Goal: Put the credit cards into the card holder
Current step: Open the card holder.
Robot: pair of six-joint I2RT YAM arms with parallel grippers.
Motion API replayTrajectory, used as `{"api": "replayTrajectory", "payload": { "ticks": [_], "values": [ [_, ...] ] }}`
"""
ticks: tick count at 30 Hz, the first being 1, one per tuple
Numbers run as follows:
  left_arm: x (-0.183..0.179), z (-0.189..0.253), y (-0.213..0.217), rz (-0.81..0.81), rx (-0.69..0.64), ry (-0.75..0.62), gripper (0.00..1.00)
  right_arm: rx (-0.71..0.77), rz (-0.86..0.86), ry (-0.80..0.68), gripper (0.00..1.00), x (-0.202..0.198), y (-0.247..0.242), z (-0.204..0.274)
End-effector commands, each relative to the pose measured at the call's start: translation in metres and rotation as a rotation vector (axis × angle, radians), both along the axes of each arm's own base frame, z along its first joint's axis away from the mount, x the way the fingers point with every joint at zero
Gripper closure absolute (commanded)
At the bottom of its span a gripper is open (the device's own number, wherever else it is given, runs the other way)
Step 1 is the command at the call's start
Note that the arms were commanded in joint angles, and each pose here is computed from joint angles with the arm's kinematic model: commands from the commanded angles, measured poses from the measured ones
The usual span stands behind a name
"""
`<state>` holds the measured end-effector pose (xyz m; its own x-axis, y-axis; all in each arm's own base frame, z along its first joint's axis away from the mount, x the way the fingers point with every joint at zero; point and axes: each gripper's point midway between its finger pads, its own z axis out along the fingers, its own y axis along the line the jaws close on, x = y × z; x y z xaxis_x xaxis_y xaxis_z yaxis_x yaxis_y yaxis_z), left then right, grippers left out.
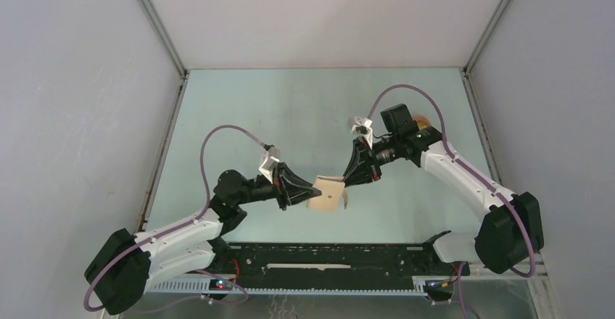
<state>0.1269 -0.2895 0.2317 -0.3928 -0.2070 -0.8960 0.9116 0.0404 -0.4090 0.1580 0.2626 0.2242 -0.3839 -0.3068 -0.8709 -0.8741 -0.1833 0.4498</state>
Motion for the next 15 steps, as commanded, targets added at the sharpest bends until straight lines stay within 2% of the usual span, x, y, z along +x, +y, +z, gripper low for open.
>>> {"api": "replayTrajectory", "payload": {
  "ticks": [1, 2, 3, 4, 6, 8, 11, 13, 15],
  "values": [
    [-0.002, 0.014, 0.000, -0.010, -0.042, -0.031, 1.00, 0.051, 0.058, -0.055, 0.91, -0.010, 0.003, 0.020],
    [-0.001, 0.014, -0.001, -0.006, -0.043, -0.030, 1.00, 0.046, 0.058, -0.056, 0.97, -0.010, 0.003, 0.020],
    [0.000, 0.013, 0.000, -0.001, -0.044, -0.027, 1.00, 0.041, 0.054, -0.060, 1.00, -0.009, 0.003, 0.019],
    [0.002, 0.014, 0.000, 0.010, -0.045, -0.023, 0.99, 0.035, 0.050, -0.061, 1.00, -0.009, 0.003, 0.018],
    [0.013, 0.010, 0.002, 0.075, -0.035, 0.006, 0.89, 0.011, 0.024, -0.067, 1.00, -0.004, 0.004, 0.016],
    [0.035, -0.002, 0.009, 0.202, 0.007, 0.058, 0.73, -0.028, -0.026, -0.079, 1.00, 0.006, 0.003, 0.012],
    [0.069, -0.027, 0.032, 0.446, 0.100, 0.109, 0.41, -0.092, -0.125, -0.093, 1.00, 0.026, 0.000, 0.005],
    [0.079, -0.028, 0.048, 0.555, 0.113, 0.094, 0.28, -0.130, -0.189, -0.086, 1.00, 0.039, -0.003, 0.000],
    [0.081, -0.029, 0.059, 0.610, 0.112, 0.081, 0.21, -0.161, -0.244, -0.070, 1.00, 0.050, -0.006, -0.004]
  ]
}}
